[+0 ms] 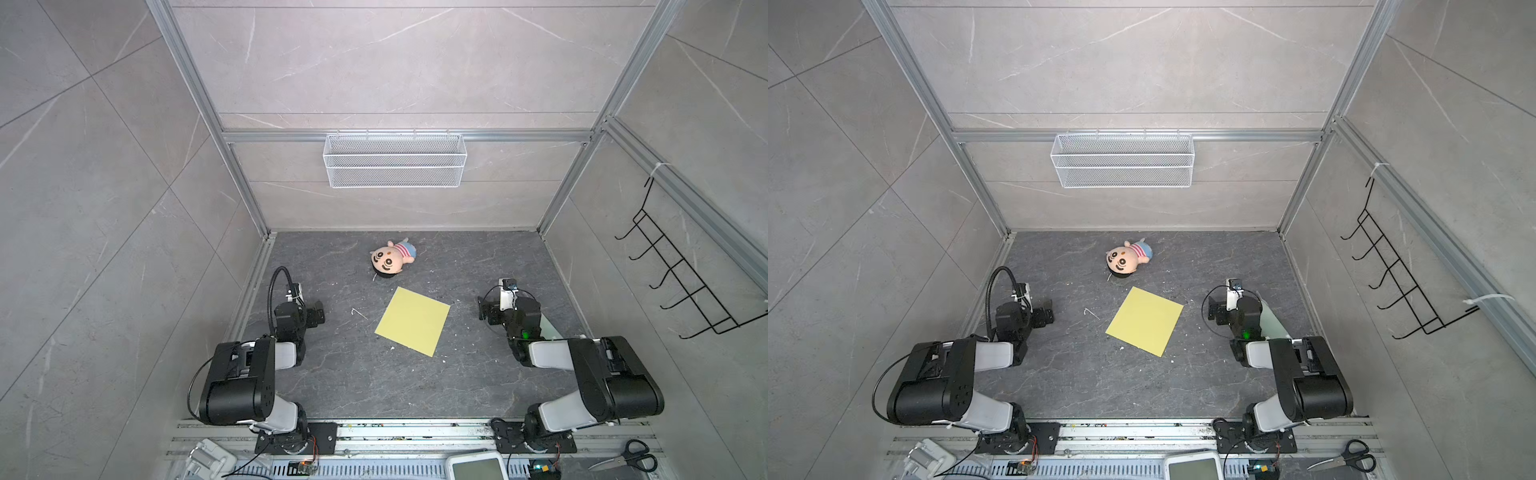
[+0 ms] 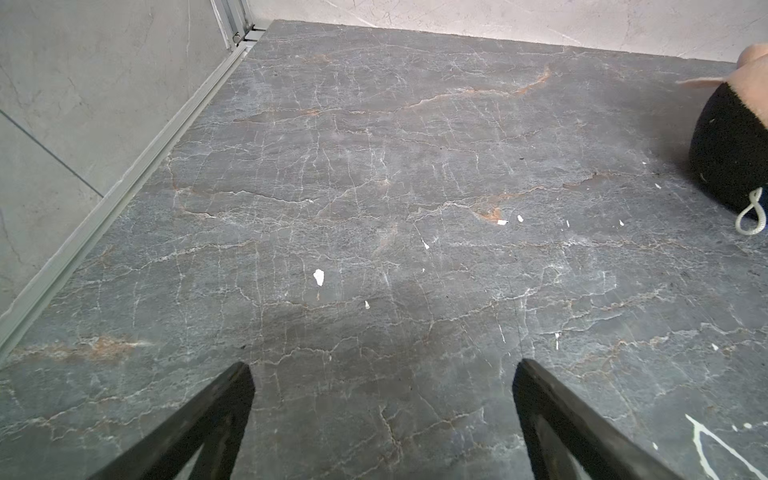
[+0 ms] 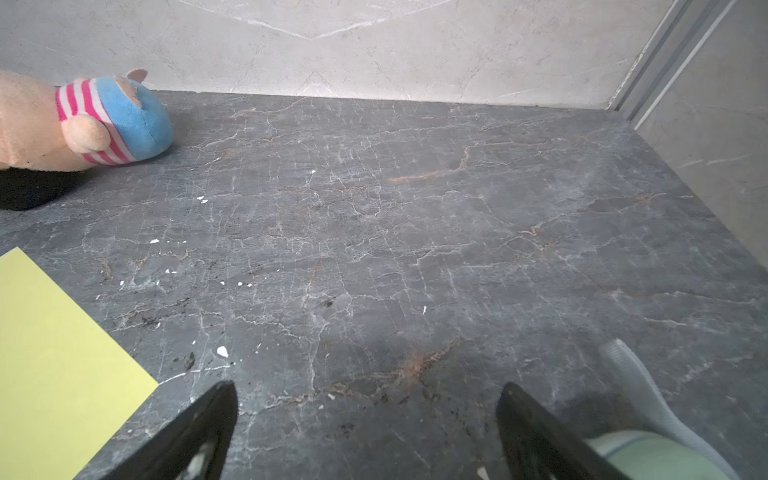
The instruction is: Fold a paper plane with a square sheet of paper (pick it up from the middle)
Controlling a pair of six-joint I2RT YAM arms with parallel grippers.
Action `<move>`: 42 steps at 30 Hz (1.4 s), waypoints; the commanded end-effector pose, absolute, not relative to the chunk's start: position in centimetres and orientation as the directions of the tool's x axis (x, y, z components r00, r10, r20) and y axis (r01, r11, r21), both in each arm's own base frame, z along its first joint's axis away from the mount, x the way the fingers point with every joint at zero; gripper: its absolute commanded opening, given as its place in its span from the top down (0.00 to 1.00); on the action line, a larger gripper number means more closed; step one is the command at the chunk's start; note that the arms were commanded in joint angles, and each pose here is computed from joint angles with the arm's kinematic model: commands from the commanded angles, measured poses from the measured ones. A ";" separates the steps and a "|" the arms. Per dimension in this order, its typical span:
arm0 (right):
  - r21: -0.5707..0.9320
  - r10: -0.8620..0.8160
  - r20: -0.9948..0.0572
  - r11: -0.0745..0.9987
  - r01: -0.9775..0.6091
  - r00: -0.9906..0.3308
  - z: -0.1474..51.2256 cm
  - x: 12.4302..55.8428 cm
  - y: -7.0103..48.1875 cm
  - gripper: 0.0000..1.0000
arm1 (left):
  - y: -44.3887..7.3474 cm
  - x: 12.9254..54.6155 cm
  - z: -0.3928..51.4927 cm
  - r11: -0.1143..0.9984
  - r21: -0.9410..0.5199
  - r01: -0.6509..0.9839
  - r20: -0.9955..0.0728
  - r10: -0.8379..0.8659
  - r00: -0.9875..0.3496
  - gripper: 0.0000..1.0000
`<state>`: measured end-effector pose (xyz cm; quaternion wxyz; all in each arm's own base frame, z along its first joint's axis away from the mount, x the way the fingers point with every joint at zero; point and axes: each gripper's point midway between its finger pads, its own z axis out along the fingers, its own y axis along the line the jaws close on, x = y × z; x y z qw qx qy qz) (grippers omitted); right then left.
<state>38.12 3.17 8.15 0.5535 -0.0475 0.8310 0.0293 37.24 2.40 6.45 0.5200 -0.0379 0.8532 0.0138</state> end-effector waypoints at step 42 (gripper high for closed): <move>0.172 0.192 -0.894 0.981 0.086 -0.404 16.5 38.3 1.5 0.01 | 5.2 37.0 15.7 0.955 -0.047 -0.292 -0.941 -0.140 -0.308 0.00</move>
